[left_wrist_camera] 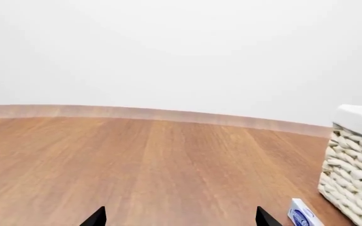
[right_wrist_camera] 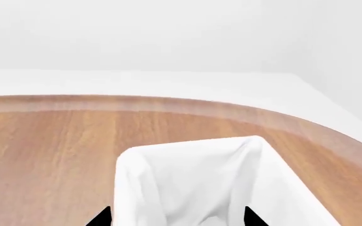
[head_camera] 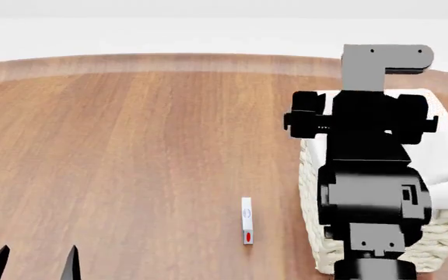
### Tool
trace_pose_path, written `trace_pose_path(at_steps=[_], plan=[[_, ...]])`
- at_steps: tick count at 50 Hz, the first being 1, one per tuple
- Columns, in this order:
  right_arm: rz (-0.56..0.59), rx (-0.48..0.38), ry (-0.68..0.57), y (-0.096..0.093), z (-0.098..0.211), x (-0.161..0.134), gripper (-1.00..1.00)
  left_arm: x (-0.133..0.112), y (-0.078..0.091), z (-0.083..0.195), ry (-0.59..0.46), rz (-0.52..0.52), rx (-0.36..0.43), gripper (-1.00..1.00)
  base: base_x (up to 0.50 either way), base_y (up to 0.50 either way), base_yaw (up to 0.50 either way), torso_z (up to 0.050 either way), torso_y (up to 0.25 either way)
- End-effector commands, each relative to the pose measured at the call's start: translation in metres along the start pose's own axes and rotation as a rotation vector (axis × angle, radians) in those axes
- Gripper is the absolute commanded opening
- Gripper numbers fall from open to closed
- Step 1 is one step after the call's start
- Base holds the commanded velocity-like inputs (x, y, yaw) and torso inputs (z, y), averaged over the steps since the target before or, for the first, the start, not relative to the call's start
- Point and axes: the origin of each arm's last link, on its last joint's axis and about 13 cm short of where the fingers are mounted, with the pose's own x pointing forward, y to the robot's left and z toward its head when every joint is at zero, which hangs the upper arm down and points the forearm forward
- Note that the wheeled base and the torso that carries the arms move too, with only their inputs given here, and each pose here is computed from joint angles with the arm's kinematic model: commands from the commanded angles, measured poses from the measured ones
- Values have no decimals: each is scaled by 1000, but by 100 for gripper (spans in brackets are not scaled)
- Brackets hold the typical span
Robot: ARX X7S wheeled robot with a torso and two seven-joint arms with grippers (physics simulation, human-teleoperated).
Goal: Pick up the tomato sauce, and put it in the basket.
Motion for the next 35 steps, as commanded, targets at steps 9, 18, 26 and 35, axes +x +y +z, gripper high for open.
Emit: trace_pose_path(at_steps=[9, 18, 26, 35], plan=[[71, 5, -194, 35, -52, -86, 100, 2, 2, -2, 5, 9, 0, 100, 0, 0, 0, 0, 0], [48, -20, -189, 56, -113, -115, 100, 1, 1, -4, 7, 5, -1, 100, 0, 0, 0, 0, 0], [-21, -110, -247, 66, -156, -134, 100, -1, 1, -2, 0, 4, -7, 100, 0, 0, 0, 0, 0], [30, -116, -178, 72, -196, -147, 100, -2, 1, -3, 3, 4, -8, 100, 0, 0, 0, 0, 0]])
